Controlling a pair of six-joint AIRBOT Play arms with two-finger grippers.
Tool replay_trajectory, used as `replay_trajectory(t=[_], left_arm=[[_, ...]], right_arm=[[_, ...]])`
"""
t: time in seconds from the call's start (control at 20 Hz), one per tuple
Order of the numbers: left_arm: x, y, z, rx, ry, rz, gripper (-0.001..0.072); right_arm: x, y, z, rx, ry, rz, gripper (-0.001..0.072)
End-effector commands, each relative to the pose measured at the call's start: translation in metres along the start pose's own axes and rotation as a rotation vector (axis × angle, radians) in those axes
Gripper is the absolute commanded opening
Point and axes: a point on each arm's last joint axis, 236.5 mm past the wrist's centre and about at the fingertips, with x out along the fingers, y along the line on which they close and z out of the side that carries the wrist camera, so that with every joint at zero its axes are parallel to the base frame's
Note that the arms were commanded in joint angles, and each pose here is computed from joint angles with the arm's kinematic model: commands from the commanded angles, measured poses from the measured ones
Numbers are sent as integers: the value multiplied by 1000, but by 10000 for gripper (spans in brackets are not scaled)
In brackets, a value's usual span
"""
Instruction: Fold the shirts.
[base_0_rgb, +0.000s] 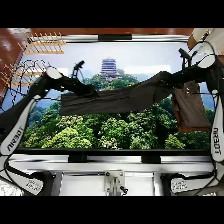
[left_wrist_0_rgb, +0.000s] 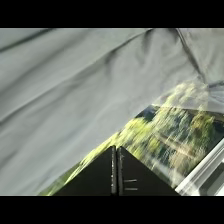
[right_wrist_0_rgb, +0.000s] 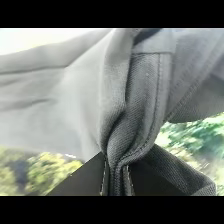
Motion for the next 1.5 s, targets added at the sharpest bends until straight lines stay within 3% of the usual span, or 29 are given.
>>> replay_trajectory(t=[0.0, 0.15, 0.5, 0.65, 0.8, 0.95, 1.25, 1.45], left_arm=[[75, -47, -14, -14, -7, -54, 39], [115, -89, -24, -58, -28, -131, 39], [143, -121, -8, -103, -197, -109, 37], [123, -102, -7, 9, -147, -76, 35], [55, -47, -2, 105, -59, 82, 35], [-62, -8, 35, 147, -171, 271, 35], [-300, -40, 66, 176, -624, 404, 37], [-367, -73, 26, 204, -691, 447, 37]], right_arm=[[-51, 50, -10, -32, -49, 27, 68], [-80, 86, -20, -51, -82, 50, 68], [-136, 126, -50, -27, -127, 73, 68], [-133, 108, -50, -18, -120, 3, 68], [-112, 83, -39, -28, -98, -61, 68], [-69, 85, -22, -46, -90, -47, 67], [68, 178, -40, -162, -19, 74, 67], [162, 241, -87, -151, 41, 171, 67]])
